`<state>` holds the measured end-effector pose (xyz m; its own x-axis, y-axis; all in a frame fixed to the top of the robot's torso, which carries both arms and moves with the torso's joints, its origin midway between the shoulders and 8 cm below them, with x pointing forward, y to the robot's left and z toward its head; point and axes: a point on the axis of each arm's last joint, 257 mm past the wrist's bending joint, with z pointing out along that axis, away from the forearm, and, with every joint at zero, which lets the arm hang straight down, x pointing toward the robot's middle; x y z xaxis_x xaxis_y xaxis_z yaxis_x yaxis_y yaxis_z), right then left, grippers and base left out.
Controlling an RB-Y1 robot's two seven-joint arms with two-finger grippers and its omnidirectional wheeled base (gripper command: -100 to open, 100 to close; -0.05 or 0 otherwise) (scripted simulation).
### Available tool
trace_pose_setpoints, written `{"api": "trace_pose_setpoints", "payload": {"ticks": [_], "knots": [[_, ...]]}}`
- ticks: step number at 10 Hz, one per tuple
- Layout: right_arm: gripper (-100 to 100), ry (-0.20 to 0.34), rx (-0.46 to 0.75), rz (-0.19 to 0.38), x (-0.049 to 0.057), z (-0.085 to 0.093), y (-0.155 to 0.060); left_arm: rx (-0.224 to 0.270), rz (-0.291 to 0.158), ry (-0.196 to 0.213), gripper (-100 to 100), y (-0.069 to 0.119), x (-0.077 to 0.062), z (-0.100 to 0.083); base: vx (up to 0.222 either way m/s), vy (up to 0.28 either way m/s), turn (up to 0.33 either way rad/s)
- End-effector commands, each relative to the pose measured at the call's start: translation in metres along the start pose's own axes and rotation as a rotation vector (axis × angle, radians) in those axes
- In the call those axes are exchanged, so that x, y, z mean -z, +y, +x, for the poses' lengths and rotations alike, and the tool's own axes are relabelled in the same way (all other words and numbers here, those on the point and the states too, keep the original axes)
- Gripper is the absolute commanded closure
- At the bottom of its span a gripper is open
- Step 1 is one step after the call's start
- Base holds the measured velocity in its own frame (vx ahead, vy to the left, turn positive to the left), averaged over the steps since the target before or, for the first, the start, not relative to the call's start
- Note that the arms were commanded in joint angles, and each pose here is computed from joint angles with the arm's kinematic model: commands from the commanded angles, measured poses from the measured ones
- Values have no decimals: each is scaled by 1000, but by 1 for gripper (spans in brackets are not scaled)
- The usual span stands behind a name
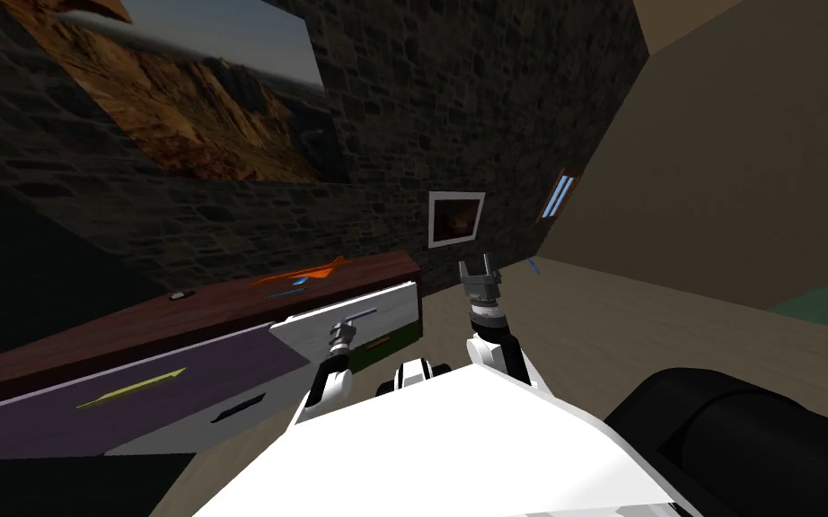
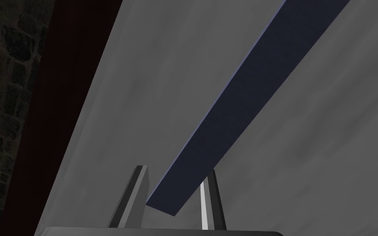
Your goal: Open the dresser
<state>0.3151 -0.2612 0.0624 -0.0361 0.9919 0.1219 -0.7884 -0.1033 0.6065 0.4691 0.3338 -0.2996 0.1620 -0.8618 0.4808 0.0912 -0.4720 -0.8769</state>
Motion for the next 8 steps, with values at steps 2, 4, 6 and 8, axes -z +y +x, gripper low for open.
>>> {"api": "trace_pose_setpoints", "payload": {"ticks": [2, 4, 6, 8], "knots": [[0, 0, 0, 0, 0, 0, 0, 30, -30, 122, 100, 18, -16, 56, 15, -9, 193], [0, 0, 0, 0, 0, 0, 0, 74, -57, 183, 100, 31, -23, 91, 7, -54, 412], [0, 0, 0, 0, 0, 0, 0, 75, -56, 191, 100, 30, -25, 95, -3, 17, 9], [0, 0, 0, 0, 0, 0, 0, 59, -101, 263, 100, 50, -31, 121, 10, -66, 471]]}}
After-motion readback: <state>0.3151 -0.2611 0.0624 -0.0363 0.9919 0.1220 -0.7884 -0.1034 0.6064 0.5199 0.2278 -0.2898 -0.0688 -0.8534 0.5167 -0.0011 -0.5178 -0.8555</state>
